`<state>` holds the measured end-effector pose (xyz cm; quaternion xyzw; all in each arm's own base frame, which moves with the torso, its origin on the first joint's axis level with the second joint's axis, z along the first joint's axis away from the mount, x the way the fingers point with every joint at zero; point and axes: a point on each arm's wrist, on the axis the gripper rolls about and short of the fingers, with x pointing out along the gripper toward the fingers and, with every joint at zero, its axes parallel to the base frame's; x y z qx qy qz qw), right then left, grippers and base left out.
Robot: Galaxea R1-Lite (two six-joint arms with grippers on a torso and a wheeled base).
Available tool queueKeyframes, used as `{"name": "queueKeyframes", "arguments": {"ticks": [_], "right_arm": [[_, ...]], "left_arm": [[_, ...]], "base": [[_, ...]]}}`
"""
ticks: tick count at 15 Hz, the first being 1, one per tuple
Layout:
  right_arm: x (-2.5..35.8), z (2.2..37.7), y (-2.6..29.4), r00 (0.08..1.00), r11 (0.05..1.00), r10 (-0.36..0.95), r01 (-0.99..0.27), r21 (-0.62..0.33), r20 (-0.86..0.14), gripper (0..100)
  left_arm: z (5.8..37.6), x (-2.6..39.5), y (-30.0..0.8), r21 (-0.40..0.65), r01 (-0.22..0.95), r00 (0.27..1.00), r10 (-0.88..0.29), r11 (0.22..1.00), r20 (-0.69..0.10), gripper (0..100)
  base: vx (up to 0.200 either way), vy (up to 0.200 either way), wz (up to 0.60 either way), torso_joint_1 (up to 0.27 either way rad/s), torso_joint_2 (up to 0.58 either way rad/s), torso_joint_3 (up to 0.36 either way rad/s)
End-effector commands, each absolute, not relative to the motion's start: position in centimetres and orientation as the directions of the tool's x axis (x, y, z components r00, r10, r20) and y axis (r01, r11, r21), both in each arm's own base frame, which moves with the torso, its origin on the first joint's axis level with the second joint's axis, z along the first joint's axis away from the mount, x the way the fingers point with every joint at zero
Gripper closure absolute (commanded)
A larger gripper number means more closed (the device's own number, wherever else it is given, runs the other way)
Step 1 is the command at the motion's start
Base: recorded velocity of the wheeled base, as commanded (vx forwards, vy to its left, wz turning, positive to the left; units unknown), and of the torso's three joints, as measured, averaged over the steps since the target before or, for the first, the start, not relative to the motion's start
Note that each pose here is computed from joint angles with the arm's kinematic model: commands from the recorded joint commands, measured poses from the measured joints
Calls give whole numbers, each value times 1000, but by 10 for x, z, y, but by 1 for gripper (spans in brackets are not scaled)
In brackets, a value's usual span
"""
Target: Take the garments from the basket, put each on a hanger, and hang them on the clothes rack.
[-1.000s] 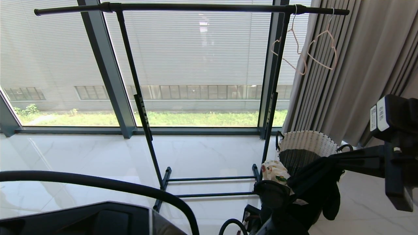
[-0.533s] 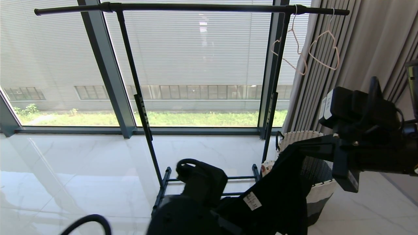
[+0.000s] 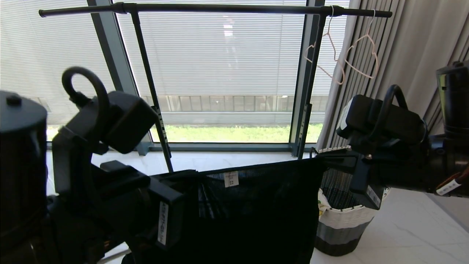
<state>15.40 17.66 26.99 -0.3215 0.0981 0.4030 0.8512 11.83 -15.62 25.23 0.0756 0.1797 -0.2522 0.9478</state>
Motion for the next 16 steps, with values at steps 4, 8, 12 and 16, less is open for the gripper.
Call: {"name": "queueKeyframes", "arguments": {"ticks": [4,8,12,16], "right_arm": [[152,308,159,733,567,607,-671,-478,-308,100],[151,338,147,756,596,587,-646,-477,-290,100],[115,326,118,729,562,601,-677,-474,-329,100],[79,316,106,627,439,674,-765,-471,-391,100]], "left_arm": [[318,156,-182,157,541,831,-498,826,-247,100],[336,156,-183,166,572,812,-527,803,-249,100],[330,155,-182,156,688,720,-639,709,-270,100],[329,173,-184,196,781,625,-741,594,-246,100]], "base": [[0,0,0,0,0,0],[0,0,0,0,0,0],[0,0,0,0,0,0],[0,0,0,0,0,0]]}}
